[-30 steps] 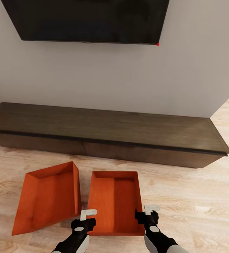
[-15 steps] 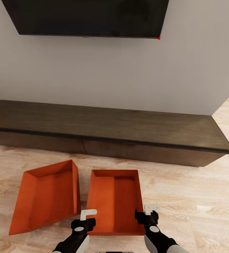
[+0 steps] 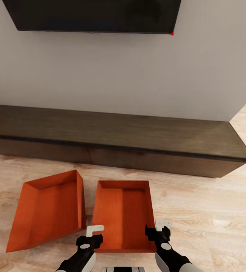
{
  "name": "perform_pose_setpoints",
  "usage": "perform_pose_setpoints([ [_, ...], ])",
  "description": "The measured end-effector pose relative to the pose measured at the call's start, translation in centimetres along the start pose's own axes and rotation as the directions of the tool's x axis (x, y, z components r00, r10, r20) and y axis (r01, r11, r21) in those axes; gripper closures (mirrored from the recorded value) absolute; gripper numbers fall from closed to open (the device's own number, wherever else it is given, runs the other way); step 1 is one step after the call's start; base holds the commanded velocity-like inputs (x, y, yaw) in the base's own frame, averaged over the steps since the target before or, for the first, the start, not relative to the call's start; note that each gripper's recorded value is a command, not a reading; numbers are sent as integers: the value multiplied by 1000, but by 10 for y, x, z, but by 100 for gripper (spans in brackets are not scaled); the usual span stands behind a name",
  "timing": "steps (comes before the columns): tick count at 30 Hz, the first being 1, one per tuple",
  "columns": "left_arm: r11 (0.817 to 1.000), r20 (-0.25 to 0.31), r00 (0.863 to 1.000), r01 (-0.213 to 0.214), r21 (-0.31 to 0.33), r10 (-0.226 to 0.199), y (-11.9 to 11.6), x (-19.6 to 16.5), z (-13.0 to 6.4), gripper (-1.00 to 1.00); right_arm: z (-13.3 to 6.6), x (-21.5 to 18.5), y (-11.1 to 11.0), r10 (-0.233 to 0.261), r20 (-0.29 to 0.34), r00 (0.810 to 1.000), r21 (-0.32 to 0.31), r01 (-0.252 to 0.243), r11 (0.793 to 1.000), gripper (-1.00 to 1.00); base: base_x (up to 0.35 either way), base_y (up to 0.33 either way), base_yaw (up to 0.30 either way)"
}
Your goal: Move the two storage containers from the living room to the garage. In the garage, place one container on the floor and stack the other container on top of it (either order is fine).
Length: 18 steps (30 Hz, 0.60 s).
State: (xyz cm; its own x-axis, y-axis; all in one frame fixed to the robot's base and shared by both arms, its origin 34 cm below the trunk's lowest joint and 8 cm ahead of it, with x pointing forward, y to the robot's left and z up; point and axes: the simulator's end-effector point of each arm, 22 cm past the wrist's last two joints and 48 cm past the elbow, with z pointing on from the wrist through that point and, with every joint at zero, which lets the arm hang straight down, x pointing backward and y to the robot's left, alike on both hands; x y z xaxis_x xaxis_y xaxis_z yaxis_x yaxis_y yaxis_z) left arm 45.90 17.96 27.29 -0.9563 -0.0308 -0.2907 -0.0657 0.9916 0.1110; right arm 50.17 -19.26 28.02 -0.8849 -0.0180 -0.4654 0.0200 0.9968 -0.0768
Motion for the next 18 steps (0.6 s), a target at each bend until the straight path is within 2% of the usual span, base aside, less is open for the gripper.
perform_pose_setpoints([
  [18,1000,2,1000,1,0,-1,-4,17,34,-100,30,24,4,0,1,1000,-1,0,1000,-100,0,0,0],
])
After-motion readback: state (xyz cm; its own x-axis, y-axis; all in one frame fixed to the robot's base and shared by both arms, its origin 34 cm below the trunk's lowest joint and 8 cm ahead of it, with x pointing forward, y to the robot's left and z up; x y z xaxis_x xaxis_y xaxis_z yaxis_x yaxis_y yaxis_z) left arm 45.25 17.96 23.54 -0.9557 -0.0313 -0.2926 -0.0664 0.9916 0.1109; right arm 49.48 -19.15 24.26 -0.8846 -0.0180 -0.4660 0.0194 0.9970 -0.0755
